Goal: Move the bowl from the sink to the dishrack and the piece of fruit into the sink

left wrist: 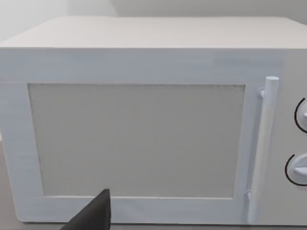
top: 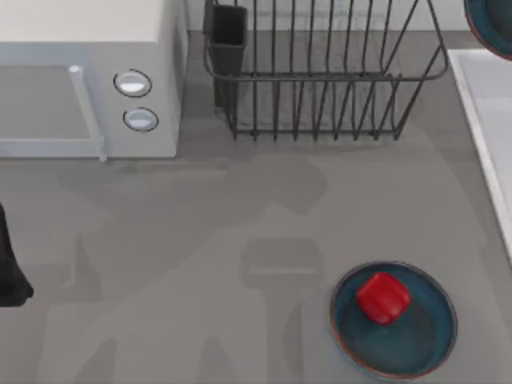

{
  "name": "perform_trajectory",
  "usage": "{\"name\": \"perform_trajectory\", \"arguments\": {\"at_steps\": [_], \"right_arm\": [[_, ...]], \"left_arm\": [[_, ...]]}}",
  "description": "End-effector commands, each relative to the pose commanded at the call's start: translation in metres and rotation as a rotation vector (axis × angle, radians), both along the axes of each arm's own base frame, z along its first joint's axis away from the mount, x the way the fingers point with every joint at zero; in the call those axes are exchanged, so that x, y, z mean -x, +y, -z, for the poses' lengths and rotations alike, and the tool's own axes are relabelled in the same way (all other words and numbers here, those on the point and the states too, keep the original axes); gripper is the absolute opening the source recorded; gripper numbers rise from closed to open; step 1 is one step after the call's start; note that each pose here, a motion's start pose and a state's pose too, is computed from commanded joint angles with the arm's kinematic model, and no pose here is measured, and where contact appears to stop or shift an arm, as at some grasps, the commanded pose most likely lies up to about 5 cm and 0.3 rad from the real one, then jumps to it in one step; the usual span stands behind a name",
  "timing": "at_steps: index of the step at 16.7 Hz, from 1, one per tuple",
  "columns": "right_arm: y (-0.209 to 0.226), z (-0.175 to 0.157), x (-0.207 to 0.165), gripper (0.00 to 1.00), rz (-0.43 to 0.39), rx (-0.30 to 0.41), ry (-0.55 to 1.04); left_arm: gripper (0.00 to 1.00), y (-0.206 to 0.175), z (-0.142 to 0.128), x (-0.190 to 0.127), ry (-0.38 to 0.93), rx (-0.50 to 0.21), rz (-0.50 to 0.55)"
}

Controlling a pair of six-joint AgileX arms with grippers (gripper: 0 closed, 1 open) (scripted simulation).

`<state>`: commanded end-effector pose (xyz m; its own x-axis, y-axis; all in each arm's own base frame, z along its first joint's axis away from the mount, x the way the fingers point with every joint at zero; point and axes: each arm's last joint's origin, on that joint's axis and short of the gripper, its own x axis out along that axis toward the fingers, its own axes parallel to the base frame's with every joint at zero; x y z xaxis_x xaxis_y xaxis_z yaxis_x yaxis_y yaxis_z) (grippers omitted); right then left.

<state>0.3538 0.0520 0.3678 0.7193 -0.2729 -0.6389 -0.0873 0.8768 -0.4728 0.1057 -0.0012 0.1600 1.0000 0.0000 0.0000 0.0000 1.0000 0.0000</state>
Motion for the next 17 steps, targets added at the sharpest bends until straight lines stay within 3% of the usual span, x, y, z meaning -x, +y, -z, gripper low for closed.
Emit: {"name": "perform_trajectory", "arguments": {"at_steps": [3,6,11,17], "right_arm": [[0.084,-0.012,0.002,0.0,-0.057,-0.084,-0.282],[0.152,-0.03,0.026,0.0,-0.099,-0.246,-0.535],[0.205,-0.049,0.066,0.0,-0.1,-0.469,-0.75],[0.21,-0.051,0.07,0.0,-0.099,-0.5,-0.77]], "left_arm": [[1.0,0.0,0.0,0.0,0.0,0.0,0.0],[1.0,0.0,0.0,0.0,0.0,0.0,0.0],[1.0,0.0,0.0,0.0,0.0,0.0,0.0],[1.0,0.0,0.0,0.0,0.0,0.0,0.0]]}}
